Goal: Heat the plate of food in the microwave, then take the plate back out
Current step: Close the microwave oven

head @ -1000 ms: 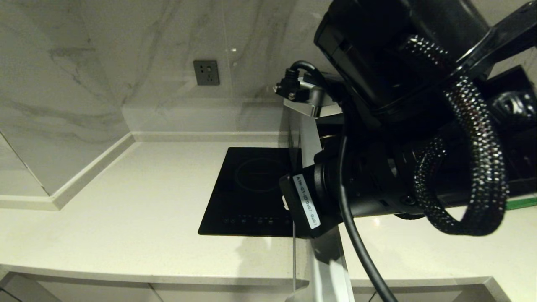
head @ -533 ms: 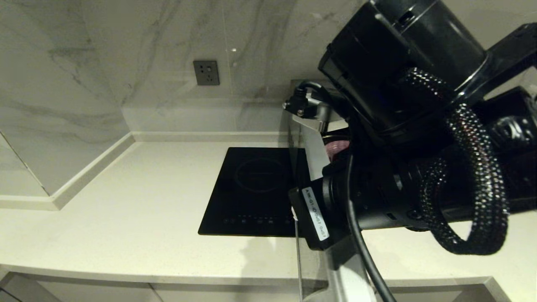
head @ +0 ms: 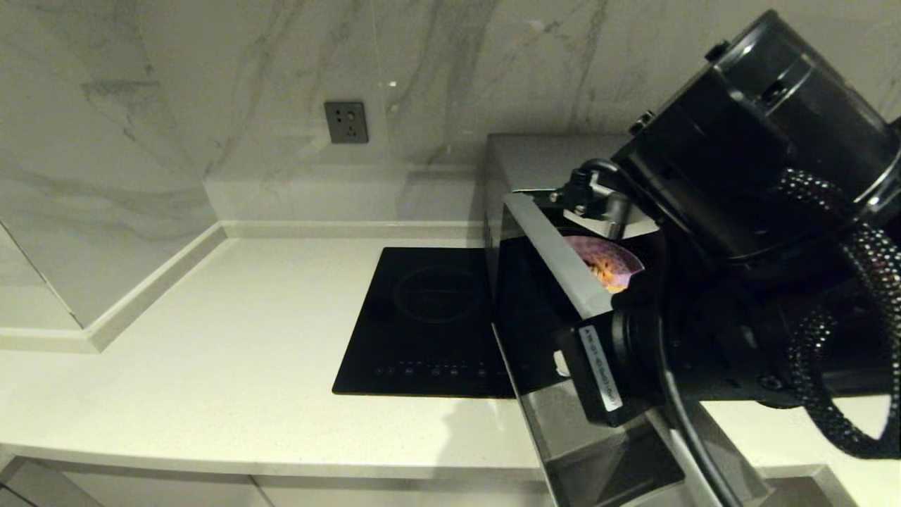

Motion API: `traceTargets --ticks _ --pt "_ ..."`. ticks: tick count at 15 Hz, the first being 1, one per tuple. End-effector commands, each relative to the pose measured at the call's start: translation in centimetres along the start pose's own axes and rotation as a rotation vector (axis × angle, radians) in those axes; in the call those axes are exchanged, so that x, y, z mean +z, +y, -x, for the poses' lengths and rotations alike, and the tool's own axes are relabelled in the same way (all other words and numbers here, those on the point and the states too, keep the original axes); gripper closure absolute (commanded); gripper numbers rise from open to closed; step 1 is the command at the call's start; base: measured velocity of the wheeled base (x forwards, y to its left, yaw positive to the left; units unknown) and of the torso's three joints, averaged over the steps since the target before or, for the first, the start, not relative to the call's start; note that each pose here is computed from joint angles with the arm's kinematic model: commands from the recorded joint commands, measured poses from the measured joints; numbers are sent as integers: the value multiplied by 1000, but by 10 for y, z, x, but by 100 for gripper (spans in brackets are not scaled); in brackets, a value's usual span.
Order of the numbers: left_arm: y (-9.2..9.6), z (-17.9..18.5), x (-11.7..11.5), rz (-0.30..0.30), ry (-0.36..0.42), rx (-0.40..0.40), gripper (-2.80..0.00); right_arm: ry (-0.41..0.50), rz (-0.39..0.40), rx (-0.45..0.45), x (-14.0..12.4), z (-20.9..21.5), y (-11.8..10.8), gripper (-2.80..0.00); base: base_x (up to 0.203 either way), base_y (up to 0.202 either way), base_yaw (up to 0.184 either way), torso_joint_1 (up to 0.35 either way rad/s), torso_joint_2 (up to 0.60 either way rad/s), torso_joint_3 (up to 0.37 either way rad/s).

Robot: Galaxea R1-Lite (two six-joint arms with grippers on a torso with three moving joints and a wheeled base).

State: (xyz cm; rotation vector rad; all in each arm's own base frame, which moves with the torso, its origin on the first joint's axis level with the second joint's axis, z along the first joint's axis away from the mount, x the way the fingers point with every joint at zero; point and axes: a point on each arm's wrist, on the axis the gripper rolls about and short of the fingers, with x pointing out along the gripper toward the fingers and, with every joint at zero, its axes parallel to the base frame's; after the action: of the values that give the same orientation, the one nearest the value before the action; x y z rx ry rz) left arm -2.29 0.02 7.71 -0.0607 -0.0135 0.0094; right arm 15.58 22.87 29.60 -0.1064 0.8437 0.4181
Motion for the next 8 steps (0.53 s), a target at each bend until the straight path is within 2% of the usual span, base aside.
traceTargets --ticks 1,8 --pt "0 0 0 1 -1 1 0 -3 -38 -31 -7 11 -20 0 0 0 0 0 0 0" --pt "0 0 0 1 -1 1 0 -30 -177 -140 -10 19 -70 0 0 0 0 0 0 0"
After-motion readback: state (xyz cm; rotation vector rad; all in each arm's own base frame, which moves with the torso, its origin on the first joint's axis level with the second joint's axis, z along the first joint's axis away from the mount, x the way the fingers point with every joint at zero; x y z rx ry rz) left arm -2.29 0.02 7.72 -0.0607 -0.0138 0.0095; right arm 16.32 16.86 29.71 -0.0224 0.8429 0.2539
